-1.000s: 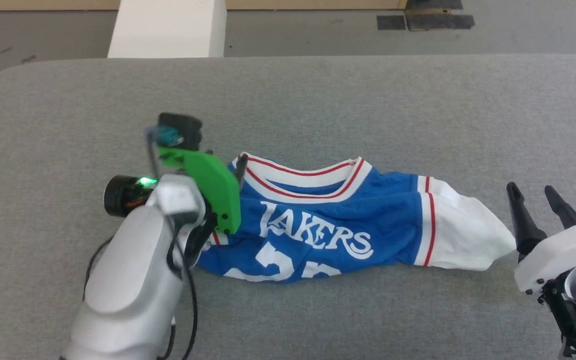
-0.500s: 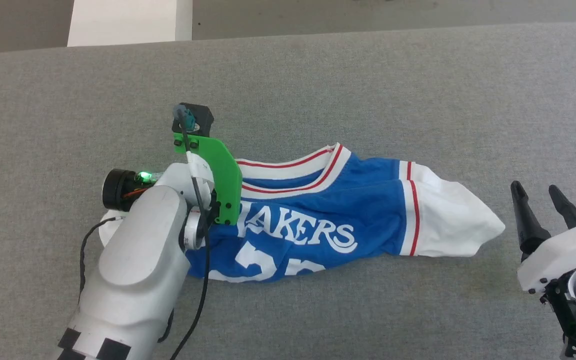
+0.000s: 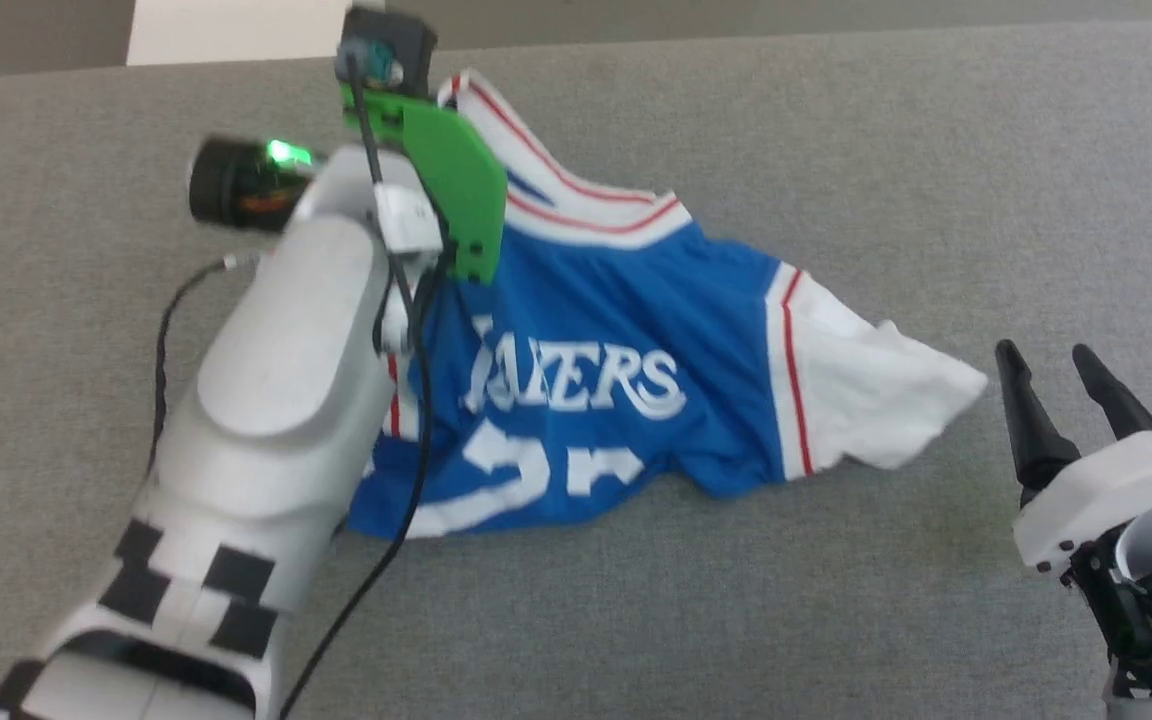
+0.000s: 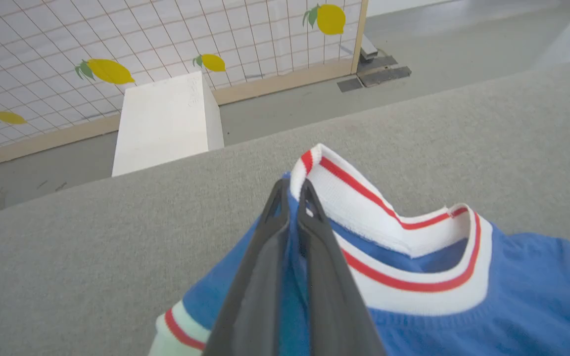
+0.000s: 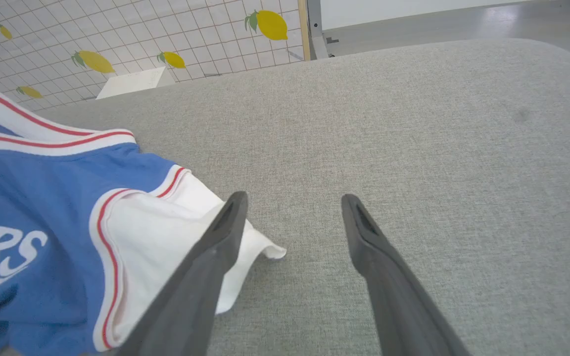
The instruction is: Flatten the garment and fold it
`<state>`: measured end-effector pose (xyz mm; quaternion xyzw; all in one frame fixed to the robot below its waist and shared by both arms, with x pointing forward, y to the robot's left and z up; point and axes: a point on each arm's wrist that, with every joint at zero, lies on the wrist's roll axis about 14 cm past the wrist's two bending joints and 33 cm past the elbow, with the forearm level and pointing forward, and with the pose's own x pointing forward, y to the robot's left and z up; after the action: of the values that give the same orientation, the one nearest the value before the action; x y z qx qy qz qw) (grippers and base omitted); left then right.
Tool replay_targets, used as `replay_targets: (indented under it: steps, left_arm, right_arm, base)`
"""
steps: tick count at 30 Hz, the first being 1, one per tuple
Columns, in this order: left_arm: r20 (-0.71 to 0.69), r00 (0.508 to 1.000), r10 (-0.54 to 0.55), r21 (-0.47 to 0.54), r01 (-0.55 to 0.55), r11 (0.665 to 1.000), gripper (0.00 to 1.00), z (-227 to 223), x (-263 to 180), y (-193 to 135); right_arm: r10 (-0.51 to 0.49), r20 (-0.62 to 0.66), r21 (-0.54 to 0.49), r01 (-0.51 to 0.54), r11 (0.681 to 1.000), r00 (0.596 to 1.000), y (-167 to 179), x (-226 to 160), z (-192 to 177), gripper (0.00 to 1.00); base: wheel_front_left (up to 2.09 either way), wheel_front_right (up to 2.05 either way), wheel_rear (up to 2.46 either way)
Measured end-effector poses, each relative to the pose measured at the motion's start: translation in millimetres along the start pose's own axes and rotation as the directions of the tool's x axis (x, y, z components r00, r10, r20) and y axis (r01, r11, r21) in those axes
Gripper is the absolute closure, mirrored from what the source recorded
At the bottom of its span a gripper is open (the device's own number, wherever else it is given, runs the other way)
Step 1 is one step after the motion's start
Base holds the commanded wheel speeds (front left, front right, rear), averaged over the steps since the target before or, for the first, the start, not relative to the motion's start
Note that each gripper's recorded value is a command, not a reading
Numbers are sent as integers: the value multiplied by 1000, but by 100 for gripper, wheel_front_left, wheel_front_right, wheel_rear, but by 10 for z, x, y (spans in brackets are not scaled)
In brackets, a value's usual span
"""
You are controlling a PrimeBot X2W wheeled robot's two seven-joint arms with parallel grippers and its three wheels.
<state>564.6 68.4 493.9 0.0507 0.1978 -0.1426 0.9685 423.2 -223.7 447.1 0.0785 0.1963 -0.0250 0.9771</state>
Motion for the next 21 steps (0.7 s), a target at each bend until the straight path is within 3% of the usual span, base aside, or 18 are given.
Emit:
replay_targets:
  steps: [5,8,9,10,11,15,17,21]
  left_arm:
    - [120,992,-41,48,36,998,100,276,255,-142]
    - [107,989,-105,33,102,994,100,167,398,-332]
    - [91,989,-119,29,117,993,95,89,444,-381]
    - [73,989,-126,6,125,992,23,6,485,-410]
    - [58,990,-130,-1,130,992,0,-63,514,-431]
    - [32,992,-121,-32,122,992,0,-214,586,-406]
    - [89,993,-78,-122,89,989,0,-87,544,-249]
    - [124,991,40,-197,-15,980,0,55,417,121]
  right_arm:
    - [-20,-11,-5,20,1000,1000,-85,59,-38,0]
    - [-36,-26,-3,36,999,999,-145,90,-101,0]
    - [-40,-32,-2,40,999,999,-161,104,-127,0]
    - [-43,-38,0,43,999,998,-175,115,-151,0]
    - [-46,-44,0,46,999,998,-186,121,-174,0]
    - [-54,-62,-2,54,999,997,-218,136,-247,0]
    - [-45,-56,-3,45,999,997,-190,132,-222,0]
    - [-23,-40,-4,23,1000,999,-111,127,-158,0]
  base:
    - [0,0,0]
    - [0,0,0]
    - [0,0,0]
    - [0,0,0]
    - [0,0,0]
    - [0,0,0]
    - [0,0,0]
    - [0,0,0]
